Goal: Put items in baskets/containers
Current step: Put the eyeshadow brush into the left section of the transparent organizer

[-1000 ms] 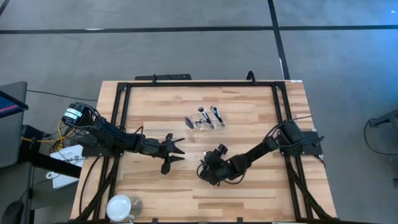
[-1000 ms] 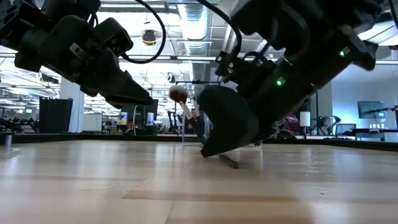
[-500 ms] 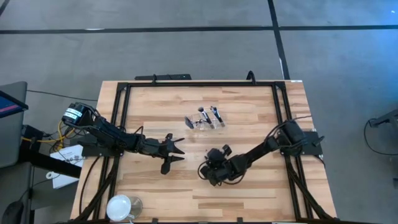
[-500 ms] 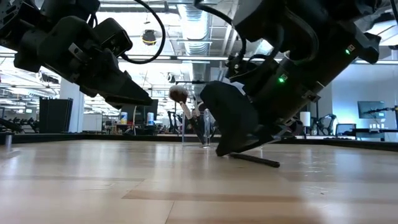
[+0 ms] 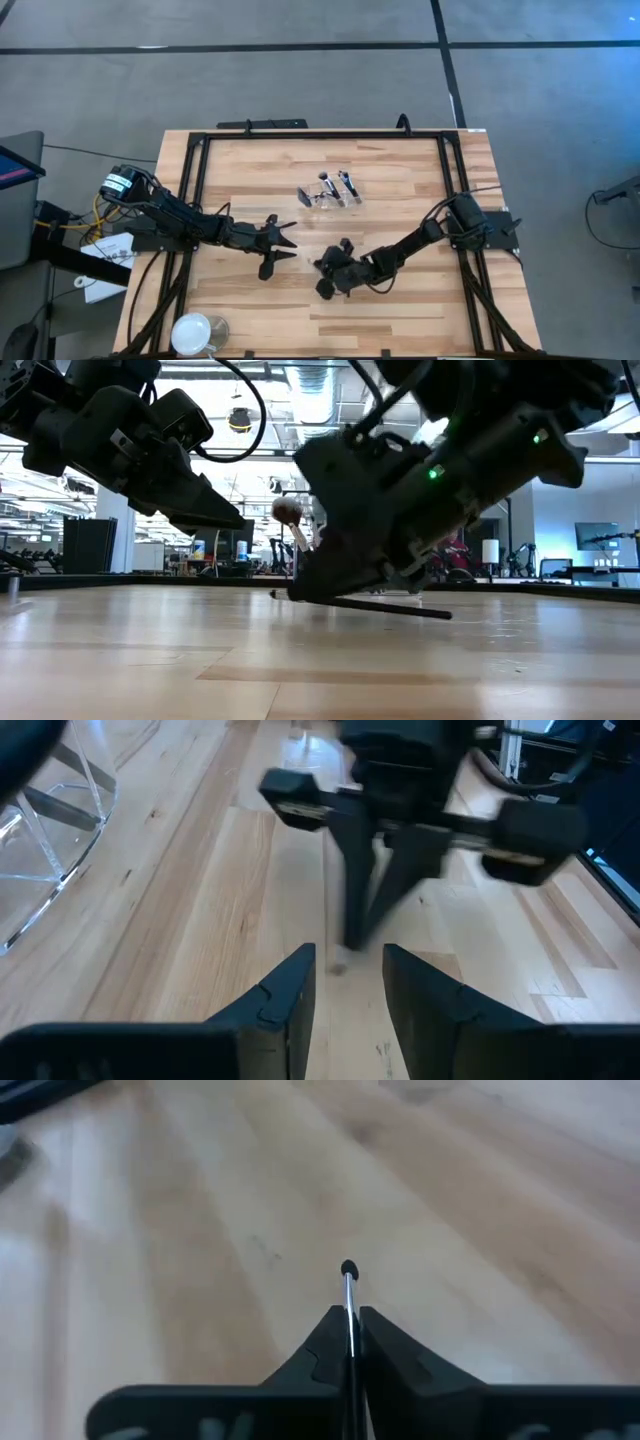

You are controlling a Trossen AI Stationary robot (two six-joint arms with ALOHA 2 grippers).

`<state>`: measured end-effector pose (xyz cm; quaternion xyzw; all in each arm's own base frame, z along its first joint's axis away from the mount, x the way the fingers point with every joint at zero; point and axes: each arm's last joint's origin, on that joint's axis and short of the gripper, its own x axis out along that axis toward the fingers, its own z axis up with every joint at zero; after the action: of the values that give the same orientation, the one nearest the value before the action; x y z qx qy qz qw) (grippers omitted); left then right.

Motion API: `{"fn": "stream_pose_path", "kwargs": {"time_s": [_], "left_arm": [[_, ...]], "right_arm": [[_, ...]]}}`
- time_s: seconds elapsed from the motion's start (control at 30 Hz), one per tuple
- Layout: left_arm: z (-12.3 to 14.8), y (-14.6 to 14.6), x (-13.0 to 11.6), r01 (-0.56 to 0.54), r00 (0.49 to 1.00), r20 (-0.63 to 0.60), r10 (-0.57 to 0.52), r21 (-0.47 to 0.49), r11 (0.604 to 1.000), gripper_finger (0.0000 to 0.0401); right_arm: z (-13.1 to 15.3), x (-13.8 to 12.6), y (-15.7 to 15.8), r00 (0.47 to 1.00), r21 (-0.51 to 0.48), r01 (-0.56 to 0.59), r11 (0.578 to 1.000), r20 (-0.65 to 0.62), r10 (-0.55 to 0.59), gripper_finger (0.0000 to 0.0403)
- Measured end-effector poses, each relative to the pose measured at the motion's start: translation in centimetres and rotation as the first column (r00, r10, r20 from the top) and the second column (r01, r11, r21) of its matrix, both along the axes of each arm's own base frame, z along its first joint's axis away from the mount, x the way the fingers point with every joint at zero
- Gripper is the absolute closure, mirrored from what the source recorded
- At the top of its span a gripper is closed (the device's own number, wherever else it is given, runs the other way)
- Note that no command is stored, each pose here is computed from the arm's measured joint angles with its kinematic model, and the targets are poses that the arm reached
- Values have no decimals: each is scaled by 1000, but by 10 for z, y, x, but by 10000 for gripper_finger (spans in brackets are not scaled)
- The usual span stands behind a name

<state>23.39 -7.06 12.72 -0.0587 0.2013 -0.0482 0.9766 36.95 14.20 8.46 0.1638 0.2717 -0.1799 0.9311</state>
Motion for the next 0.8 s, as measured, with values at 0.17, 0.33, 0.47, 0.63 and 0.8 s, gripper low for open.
{"fn": "stream_pose_path", "kwargs": {"time_s": [0.17,0.33,0.47,0.63,0.8], "left_arm": [[0,0,0,1,1000,0,-1,1,1000,286],[0,0,0,2,1000,0,-2,4,1000,286],[0,0,0,11,1000,3,-11,26,1000,286],[-5,0,1,26,1000,-12,-25,66,997,286],[-31,-1,5,37,994,-107,-25,117,992,286]], "right_arm": [[1,2,-5,1000,-22,3,1000,0,-3,383],[1,3,-6,1000,-32,8,999,2,-8,385],[-3,4,-5,1000,-22,1,1000,8,-1,386],[-20,15,-6,998,3,9,1000,64,-9,386],[-19,27,-7,997,4,-29,1000,66,28,386]]}}
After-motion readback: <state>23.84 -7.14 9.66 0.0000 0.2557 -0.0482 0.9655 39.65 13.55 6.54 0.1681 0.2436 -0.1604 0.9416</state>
